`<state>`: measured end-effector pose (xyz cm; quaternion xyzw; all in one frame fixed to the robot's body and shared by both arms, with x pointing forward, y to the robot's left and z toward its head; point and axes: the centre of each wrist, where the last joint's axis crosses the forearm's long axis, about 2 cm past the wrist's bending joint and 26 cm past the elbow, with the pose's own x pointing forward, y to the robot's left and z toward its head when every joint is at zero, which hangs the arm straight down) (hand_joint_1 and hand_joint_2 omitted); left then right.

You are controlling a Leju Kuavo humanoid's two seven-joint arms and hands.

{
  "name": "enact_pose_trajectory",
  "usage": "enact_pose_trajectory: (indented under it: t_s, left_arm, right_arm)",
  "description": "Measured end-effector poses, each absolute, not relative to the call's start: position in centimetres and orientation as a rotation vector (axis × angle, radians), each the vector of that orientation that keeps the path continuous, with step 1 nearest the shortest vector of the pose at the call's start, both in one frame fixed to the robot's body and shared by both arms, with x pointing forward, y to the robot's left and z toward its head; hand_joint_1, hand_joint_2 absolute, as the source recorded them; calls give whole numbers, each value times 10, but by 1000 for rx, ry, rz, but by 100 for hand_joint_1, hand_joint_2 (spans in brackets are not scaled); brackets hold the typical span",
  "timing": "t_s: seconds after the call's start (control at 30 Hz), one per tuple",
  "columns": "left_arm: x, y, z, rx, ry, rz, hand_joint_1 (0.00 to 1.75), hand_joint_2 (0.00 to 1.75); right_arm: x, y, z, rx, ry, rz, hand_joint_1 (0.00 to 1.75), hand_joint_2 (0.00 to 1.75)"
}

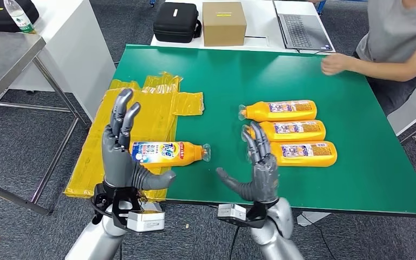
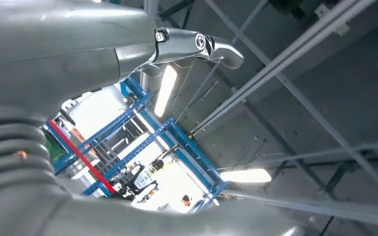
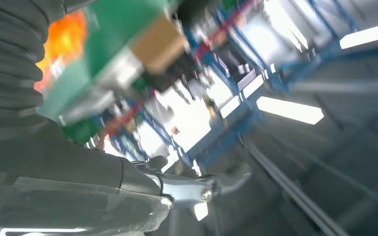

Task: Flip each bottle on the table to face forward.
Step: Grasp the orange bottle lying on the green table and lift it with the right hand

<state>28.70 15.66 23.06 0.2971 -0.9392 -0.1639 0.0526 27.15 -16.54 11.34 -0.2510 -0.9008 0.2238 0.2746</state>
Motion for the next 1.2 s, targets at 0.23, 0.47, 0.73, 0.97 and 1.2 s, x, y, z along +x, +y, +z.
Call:
enact_pose_trajectory:
  t_s: [0.23,0.47,0.73,0.97,1.2]
  left_arm:
    - [283,153,237,848,-2886,-428,0,175]
    - [278,152,243,736,-2899,-278,0,175]
    - [271,158,234,705,-2876,-272,0,175]
    - [270,160,232,703,-2874,-283,0,175]
    - [268,163,228,695,-2861,-288,0,175]
  right_arm:
    - [279,-193,150,-835,-2547,588,0,175]
    - [268,-236,166,-1086,-2580,775,0,175]
    - [244,-272,171,-1269,-2519,823,0,175]
    - [237,-281,175,-1335,-2503,855,0,175]
    - [222,-300,178,-1505,-2402,985,0,175]
